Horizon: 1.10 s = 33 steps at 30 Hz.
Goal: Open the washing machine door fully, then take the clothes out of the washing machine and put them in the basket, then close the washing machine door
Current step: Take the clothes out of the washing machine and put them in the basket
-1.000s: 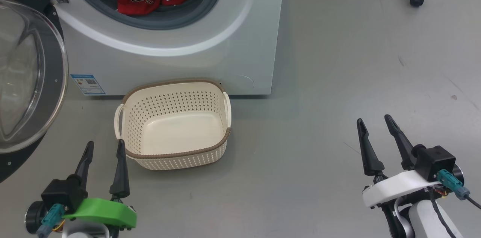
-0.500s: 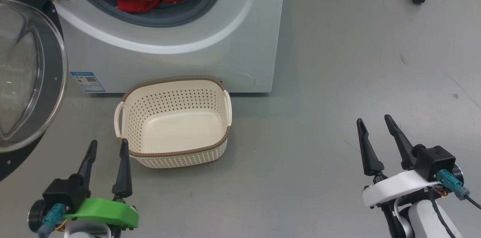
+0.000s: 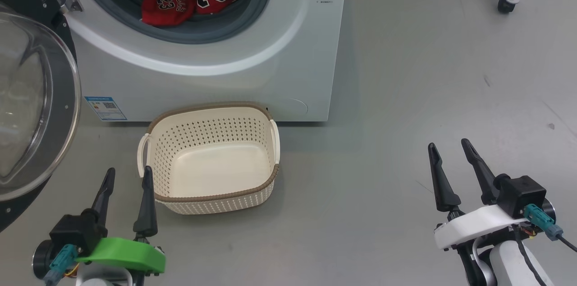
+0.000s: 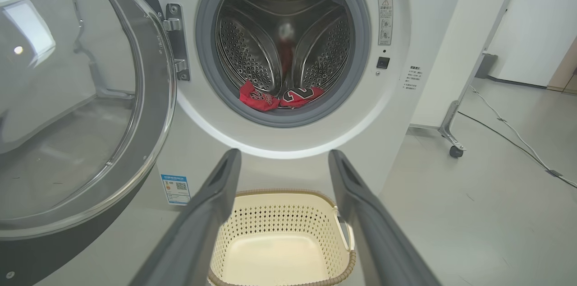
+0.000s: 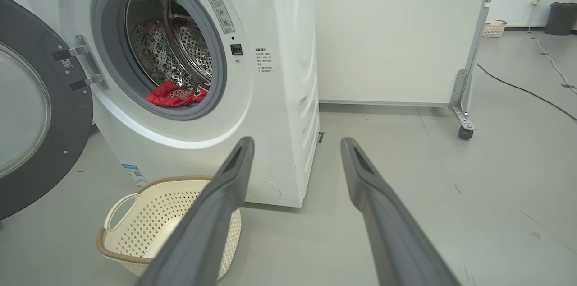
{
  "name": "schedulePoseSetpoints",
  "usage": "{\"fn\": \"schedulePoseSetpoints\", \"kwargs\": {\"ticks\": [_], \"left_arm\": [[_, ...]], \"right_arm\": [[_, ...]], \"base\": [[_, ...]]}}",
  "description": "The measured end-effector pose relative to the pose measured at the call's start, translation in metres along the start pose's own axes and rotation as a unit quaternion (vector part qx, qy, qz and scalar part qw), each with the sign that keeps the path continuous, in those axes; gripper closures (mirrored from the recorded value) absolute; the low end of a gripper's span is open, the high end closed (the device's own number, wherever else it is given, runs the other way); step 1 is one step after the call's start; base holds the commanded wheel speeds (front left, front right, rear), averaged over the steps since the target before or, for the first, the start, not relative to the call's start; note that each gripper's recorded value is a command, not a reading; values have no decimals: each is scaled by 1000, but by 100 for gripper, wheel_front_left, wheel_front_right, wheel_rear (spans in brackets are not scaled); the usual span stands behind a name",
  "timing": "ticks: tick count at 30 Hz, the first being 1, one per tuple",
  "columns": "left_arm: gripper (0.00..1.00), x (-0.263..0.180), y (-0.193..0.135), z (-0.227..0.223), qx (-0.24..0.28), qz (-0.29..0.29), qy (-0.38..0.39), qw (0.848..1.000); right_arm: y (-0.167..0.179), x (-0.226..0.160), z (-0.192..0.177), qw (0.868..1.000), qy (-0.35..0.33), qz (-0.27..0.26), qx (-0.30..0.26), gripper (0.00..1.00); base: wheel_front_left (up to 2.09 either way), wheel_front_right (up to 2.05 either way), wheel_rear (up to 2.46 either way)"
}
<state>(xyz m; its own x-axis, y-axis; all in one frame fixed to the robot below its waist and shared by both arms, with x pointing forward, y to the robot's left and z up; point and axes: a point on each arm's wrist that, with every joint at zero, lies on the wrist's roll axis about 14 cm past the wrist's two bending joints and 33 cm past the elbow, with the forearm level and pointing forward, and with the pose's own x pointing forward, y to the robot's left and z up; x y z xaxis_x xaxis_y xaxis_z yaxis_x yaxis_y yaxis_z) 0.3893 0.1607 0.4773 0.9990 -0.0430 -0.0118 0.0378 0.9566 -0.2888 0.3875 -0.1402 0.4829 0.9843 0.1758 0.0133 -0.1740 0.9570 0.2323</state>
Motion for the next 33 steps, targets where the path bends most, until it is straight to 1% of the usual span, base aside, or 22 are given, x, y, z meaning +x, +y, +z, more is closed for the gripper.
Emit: {"fn": "schedulePoseSetpoints", "kwargs": {"ticks": [12,15,18,24,28,33], "left_arm": [[0,-1,4,6,2,7,-10,1000],[0,-1,6,9,18,11,-13,1000],[0,-2,6,9,20,12,-14,1000],[0,-2,2,9,17,6,-15,1000],[0,-2,3,8,0,12,-13,1000],[0,-3,2,8,-1,11,-14,1000]], "right_arm": [[2,0,-1,1000,1,3,0,0],[2,0,-1,1000,2,3,0,0],[2,0,-1,1000,2,3,-1,0],[2,-1,-1,1000,3,4,-4,0],[2,-2,-1,1000,2,4,-4,0],[3,-2,0,1000,1,4,-4,0]], "base": [[126,-126,0],[147,-147,0],[134,-134,0],[116,-116,0],[94,-94,0],[76,-76,0]]}}
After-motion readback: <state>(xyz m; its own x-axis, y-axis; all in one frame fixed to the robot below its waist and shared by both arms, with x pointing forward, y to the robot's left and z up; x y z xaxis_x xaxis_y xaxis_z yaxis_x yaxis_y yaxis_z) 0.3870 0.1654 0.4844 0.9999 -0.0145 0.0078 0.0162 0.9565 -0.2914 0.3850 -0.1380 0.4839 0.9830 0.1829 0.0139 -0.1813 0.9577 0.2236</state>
